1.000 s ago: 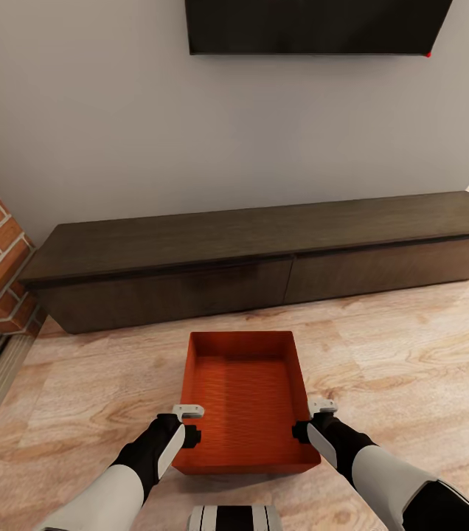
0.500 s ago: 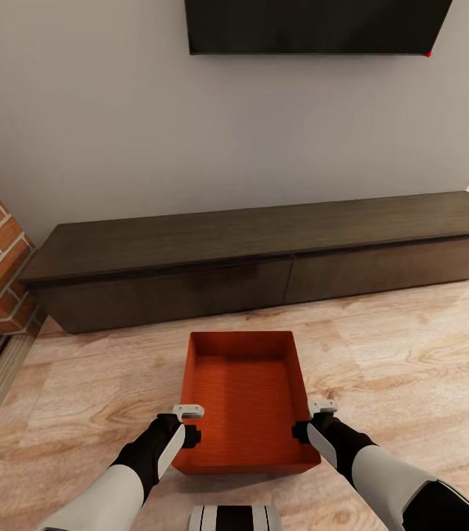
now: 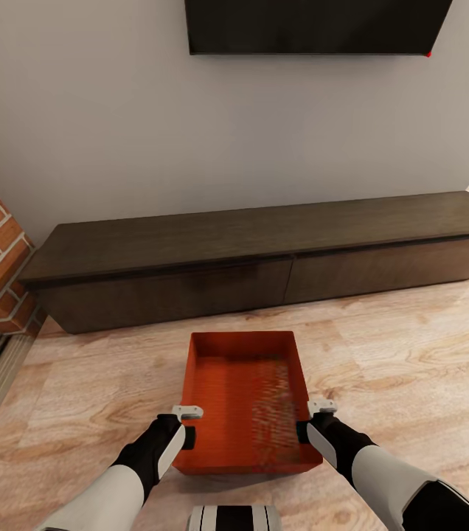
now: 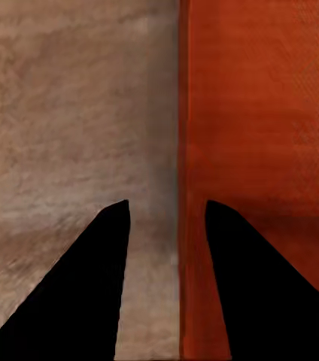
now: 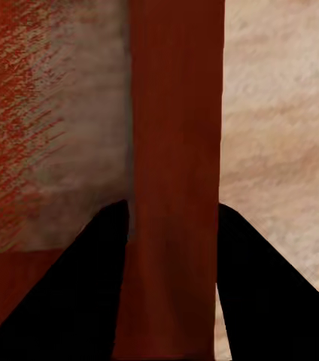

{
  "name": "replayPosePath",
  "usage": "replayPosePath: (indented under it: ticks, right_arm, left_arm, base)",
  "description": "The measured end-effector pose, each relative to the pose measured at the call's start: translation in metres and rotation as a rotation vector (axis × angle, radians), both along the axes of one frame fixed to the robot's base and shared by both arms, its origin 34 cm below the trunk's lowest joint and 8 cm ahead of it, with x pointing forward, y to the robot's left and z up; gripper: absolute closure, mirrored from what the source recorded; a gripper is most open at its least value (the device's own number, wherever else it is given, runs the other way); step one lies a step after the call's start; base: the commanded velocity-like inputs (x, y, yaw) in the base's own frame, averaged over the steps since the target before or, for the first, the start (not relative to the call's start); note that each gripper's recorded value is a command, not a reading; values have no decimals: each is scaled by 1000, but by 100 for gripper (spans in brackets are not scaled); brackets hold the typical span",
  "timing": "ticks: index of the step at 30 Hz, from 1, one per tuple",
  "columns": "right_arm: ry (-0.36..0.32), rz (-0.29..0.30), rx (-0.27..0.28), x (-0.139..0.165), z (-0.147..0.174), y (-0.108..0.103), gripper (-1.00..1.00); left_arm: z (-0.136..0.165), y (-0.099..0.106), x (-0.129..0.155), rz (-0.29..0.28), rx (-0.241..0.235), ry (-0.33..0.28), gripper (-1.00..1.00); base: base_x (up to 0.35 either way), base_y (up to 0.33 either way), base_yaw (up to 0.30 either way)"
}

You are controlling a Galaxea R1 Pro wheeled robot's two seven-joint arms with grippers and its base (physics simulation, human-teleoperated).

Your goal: Move the two storage containers from the living room to the garage. In the garage, place one container on the floor and stack the other container on top of it (either order is fine).

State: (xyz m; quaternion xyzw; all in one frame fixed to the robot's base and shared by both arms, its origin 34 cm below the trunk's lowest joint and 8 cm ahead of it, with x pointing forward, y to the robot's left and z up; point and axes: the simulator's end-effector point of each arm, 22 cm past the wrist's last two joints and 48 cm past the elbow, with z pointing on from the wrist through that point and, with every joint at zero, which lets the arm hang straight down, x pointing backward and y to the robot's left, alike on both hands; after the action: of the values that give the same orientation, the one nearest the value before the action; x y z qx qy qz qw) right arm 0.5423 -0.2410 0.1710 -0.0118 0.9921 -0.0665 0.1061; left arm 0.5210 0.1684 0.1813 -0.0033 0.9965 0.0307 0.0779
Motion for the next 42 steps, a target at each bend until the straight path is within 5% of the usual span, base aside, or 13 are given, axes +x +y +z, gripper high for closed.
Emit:
replayPosePath:
  ticks: [1, 24, 42]
  right_arm:
    - [0, -17, 16, 0, 0, 3, 100]
    - [-2, -13, 11, 0, 0, 2, 100]
    - [-82, -21, 17, 24, 36, 2, 100]
  left_arm:
    - [0, -5, 0, 24, -26, -1, 100]
    - [1, -6, 2, 28, -29, -6, 100]
    - [37, -5, 26, 19, -26, -84, 100]
  base:
    - [0, 0, 0]
    - [0, 0, 0]
    - [0, 0, 0]
